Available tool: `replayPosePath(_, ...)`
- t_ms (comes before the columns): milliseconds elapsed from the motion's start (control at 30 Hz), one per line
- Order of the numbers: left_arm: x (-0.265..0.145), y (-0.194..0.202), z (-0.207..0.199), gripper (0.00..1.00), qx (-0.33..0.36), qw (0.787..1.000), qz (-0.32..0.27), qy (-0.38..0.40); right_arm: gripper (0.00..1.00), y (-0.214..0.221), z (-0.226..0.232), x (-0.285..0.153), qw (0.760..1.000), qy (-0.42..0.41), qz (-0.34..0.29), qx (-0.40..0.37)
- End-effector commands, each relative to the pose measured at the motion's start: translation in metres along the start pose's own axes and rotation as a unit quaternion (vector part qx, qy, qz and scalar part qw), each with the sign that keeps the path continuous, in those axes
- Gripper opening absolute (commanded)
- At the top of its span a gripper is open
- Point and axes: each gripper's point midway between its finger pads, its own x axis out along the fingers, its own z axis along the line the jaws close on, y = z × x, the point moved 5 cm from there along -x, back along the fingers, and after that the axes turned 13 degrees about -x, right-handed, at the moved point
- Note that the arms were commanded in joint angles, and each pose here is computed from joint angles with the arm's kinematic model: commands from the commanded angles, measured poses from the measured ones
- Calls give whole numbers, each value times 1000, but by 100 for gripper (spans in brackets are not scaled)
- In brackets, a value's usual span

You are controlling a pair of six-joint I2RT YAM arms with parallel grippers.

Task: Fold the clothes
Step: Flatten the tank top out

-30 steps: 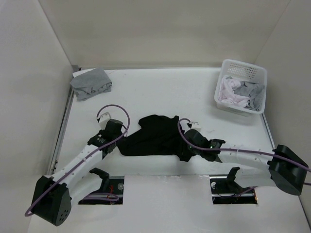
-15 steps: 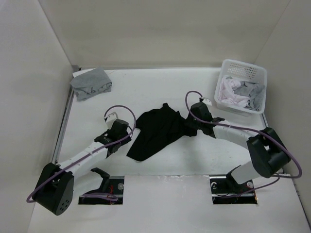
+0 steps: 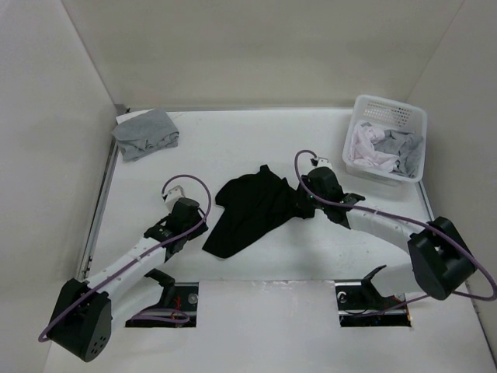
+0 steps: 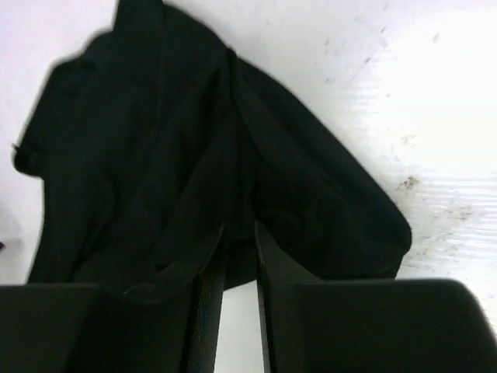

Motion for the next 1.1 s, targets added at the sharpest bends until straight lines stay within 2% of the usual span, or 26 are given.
replayPosePath(0,-7,5,-2,32,-17,1000,17,15,30,-11,21,5,998,-61,-9,-10)
replayPosePath(333,-4,7,-2,33,-21,1000,19,10,32,4,19,35,998,-48,34,-8)
replayPosePath(533,-4,7,-2,32,-21,1000,18,12,30,-3,11,39,1000,-14,16,-13)
replayPosePath(667,-4,7,-1,32,-21,1000,17,12,33,-8,3,32,1000,12,-6,-11)
replayPosePath(800,-3,7,-1,32,-20,1000,16,8,37,2,-1,45,999,28,11,-13)
replayPosePath(1067,-4,6,0,32,-22,1000,12,8,32,10,19,43,999,-25,25,-10)
